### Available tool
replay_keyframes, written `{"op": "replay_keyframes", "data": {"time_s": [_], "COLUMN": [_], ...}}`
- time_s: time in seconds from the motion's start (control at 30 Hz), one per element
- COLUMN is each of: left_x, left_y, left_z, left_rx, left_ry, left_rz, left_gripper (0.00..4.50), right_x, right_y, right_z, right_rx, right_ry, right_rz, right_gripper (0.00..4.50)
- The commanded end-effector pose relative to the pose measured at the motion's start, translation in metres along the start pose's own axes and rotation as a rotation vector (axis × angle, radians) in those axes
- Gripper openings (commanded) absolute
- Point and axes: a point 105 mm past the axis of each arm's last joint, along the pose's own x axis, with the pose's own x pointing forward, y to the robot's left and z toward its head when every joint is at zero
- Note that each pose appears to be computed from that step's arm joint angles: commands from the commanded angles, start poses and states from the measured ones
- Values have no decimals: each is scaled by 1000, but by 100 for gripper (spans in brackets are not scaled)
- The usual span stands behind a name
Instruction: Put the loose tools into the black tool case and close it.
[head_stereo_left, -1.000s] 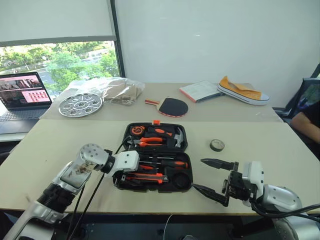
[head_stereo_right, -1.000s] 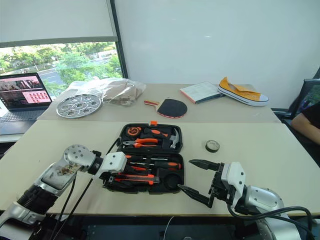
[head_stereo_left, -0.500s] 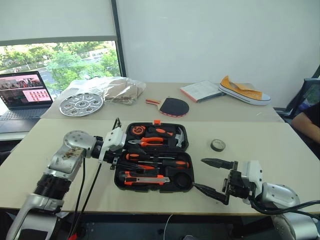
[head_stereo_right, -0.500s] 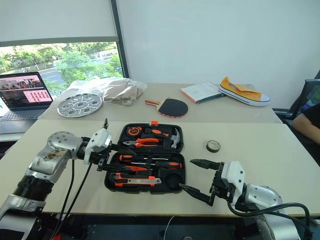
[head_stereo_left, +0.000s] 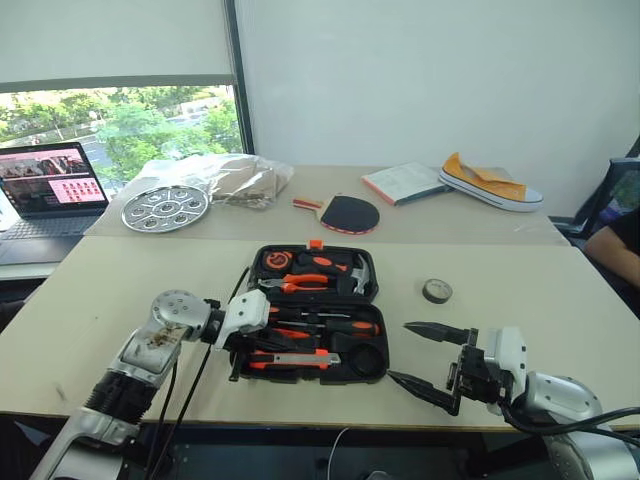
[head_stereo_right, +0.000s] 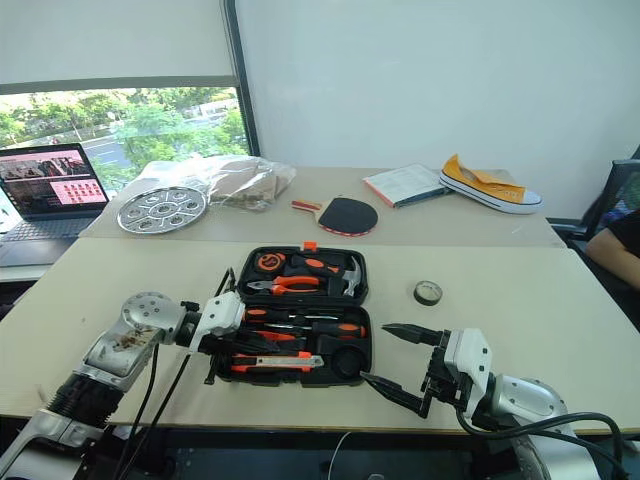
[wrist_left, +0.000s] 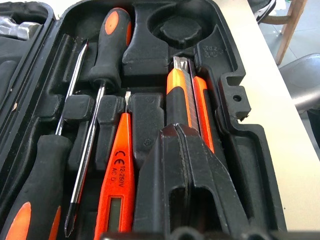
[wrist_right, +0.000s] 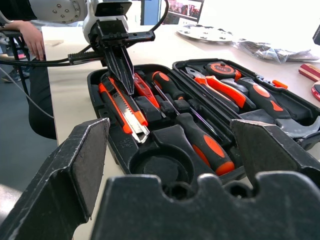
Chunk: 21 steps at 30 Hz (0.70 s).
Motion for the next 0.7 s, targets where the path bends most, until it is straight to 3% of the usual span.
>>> {"op": "replay_keyframes", "data": {"time_s": [0.03, 0.3, 0.4, 0.7], "left_x": [2, 17, 22, 4], "left_y": [-4, -21, -17, -15], "left_z": [-12, -35, -30, -41], "left_rx": [-11, -3, -31, -25], "left_ry": [66, 163, 111, 127], "left_rz": [-9, -39, 10, 48], "left_gripper": [2, 2, 2, 2], "right_x": [0, -3, -6, -18], "right_y": [-2, -2, -3, -11], "right_z": [12, 11, 11, 10], "right_rx": [-56, -58, -61, -62], "right_ry": [-29, -22, -13, 11], "right_rz": [-9, -23, -34, -77], "right_gripper": [450, 450, 450, 450]}}
